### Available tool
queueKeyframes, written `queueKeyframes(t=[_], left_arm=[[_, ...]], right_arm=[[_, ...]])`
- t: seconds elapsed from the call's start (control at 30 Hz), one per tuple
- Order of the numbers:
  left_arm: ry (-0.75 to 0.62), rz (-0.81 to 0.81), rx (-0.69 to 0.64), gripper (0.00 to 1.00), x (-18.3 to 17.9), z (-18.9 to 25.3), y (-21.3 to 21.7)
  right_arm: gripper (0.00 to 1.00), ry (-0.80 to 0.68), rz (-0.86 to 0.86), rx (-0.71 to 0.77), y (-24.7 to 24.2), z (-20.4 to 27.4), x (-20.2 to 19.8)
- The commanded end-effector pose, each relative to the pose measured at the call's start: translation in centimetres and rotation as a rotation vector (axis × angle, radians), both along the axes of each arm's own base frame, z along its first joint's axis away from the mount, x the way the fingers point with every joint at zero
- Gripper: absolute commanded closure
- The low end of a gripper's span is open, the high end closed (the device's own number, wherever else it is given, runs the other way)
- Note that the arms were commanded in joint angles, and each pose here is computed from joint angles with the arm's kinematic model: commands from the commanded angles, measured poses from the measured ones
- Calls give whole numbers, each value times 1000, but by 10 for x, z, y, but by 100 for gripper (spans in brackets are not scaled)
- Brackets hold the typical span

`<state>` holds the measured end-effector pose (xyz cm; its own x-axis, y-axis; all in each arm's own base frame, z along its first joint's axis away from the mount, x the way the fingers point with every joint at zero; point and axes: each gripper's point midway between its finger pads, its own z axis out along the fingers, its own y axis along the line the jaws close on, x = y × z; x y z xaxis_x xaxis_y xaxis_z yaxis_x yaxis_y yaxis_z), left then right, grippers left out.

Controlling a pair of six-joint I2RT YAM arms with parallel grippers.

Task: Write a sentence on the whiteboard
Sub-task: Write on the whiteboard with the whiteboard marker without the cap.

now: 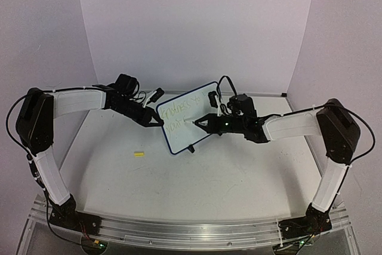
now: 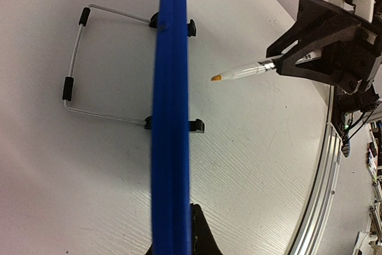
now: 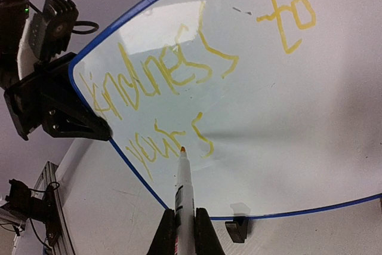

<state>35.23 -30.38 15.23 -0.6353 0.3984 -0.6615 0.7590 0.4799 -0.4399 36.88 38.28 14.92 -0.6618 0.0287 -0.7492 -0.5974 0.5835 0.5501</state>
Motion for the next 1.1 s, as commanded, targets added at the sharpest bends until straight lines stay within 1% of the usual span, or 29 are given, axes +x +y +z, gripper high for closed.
queueKeyframes(t=[0.0, 0.27, 0.63, 1.07], left_arm=[[-56, -14, -14, 100, 7, 19, -5], [-56, -14, -14, 100, 7, 19, -5], [-56, -13, -13, 100, 8, 18, -5], [-53, -13, -11, 100, 8, 17, -5]], right_arm=[[100, -88, -27, 71, -3, 42, 0], [100, -40, -69, 22, -5, 14, 13], [100, -33, -79, -3, -2, 5, 23], [100, -26, -165, -13, -20, 3, 39]])
